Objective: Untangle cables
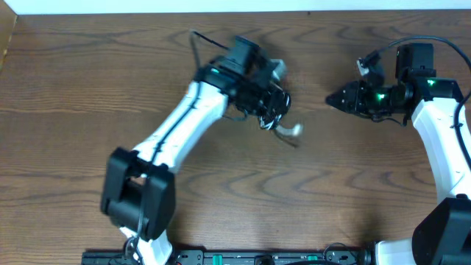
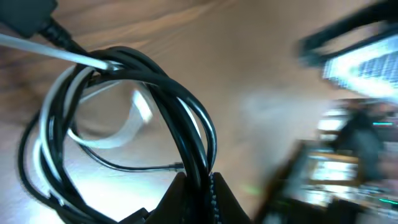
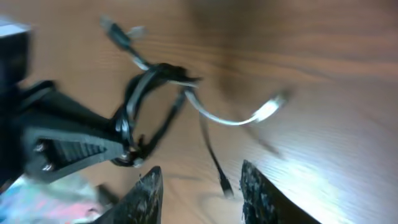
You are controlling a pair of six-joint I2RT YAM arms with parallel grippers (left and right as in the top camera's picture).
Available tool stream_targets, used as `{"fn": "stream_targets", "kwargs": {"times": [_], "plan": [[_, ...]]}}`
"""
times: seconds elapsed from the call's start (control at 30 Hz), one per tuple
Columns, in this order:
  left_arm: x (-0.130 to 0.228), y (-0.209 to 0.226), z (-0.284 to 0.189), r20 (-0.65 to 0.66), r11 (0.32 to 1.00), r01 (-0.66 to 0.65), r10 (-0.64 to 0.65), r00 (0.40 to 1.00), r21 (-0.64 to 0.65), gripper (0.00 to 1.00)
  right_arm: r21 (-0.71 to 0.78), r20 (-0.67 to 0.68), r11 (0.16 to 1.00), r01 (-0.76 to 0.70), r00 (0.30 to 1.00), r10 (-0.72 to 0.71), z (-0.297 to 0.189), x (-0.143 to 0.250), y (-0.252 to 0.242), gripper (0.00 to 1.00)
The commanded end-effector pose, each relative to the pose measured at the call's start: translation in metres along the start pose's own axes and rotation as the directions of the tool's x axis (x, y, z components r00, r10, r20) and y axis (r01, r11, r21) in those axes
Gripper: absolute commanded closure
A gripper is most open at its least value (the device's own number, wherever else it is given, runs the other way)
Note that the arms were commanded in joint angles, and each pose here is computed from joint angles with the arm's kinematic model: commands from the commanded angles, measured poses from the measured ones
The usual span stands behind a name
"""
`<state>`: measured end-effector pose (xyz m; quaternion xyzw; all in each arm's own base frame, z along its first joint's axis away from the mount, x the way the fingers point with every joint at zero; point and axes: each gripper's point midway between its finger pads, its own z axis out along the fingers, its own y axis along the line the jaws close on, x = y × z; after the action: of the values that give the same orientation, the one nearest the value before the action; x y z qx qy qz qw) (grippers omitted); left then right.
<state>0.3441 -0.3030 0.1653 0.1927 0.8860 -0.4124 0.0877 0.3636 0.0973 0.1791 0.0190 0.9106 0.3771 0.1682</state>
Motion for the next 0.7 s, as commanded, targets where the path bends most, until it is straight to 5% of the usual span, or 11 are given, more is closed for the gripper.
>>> {"fn": "stream_targets", "kwargs": {"times": [0.0, 0.67], "plan": [[0.003, -0.036, -0.02, -0.048, 0.959, 0.067, -0.056, 0.997, 0.277, 0.93, -0.269, 0.004, 0.96, 0.081, 0.996, -0.084, -0.006, -0.002, 0.05, 0.64], [-0.002, -0.039, -0.03, -0.038, 0.94, 0.069, -0.059, 0.998, 0.333, 0.93, -0.128, -0.052, 0.986, -0.108, 0.993, 0.102, 0.046, 0.005, 0.083, 0.67]]}}
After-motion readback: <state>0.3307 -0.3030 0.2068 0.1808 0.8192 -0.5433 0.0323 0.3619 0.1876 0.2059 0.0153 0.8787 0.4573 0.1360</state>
